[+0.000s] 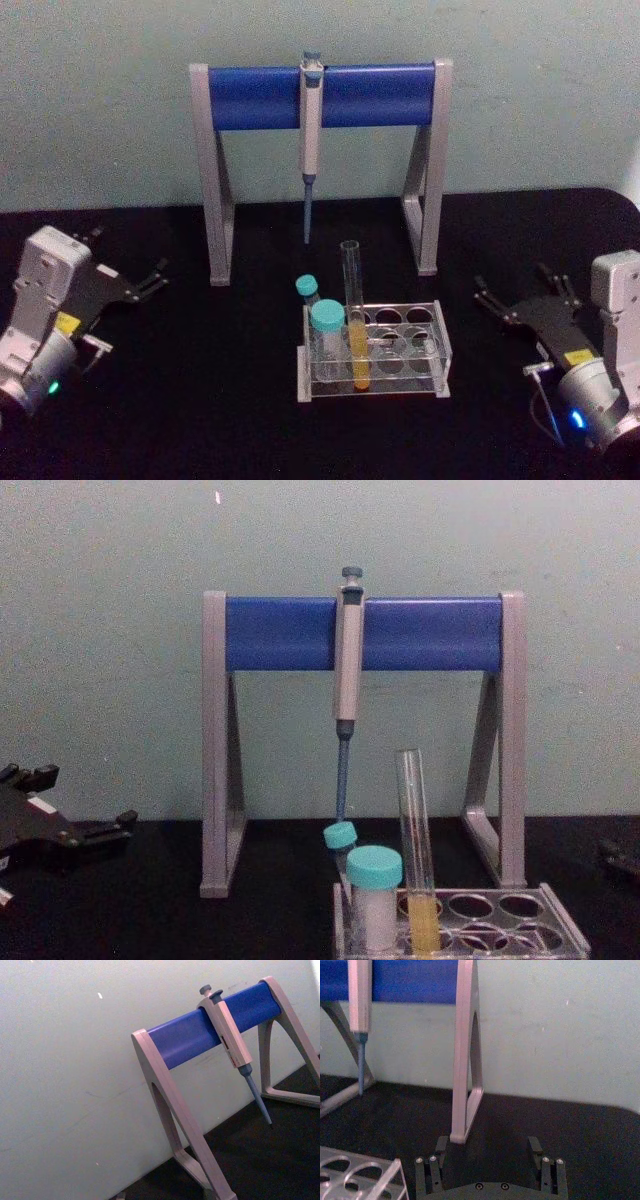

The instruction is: Pick up the test tube from the test tube rack, shake it, then place it back into the test tube rack.

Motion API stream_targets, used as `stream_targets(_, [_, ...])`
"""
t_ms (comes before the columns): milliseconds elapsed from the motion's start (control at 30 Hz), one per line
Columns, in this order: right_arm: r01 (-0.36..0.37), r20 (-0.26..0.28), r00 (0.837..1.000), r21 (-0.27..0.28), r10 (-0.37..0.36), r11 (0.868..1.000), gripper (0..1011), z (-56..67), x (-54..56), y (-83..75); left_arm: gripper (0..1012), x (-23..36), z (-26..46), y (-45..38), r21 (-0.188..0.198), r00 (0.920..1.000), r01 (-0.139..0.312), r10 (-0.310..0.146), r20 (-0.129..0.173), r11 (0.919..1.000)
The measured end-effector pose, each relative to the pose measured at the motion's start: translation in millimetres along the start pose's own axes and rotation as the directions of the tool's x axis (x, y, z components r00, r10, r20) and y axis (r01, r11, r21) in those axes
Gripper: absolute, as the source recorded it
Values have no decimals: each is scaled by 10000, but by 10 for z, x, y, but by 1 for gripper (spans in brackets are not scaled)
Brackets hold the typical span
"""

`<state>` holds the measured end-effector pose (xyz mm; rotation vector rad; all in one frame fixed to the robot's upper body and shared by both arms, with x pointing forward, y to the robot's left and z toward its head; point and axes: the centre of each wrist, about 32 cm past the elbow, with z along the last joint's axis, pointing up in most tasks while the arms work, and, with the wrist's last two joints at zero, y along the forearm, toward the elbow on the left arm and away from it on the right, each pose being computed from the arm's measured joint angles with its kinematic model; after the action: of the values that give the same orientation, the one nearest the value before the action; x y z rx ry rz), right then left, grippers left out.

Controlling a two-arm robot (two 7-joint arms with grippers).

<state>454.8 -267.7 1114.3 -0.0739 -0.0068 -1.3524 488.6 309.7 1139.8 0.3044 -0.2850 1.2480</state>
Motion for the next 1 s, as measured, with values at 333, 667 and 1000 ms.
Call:
stream_targets(333, [-165,-131,9998,-724,156,9972,1000,-174,-24,13,1001,0,0,0,1,10000,0,0,0,10000])
stream_targets(667, [-445,-124,9990,-987,435,9941,1000,-250,-19,33,1001,0,0,0,1,10000,1,-1,0,10000])
stream_targets(1000, [-432,-114,9990,-939,423,9946,1000,-238,-21,34,1001,0,0,0,0,10000,0,0,0,10000])
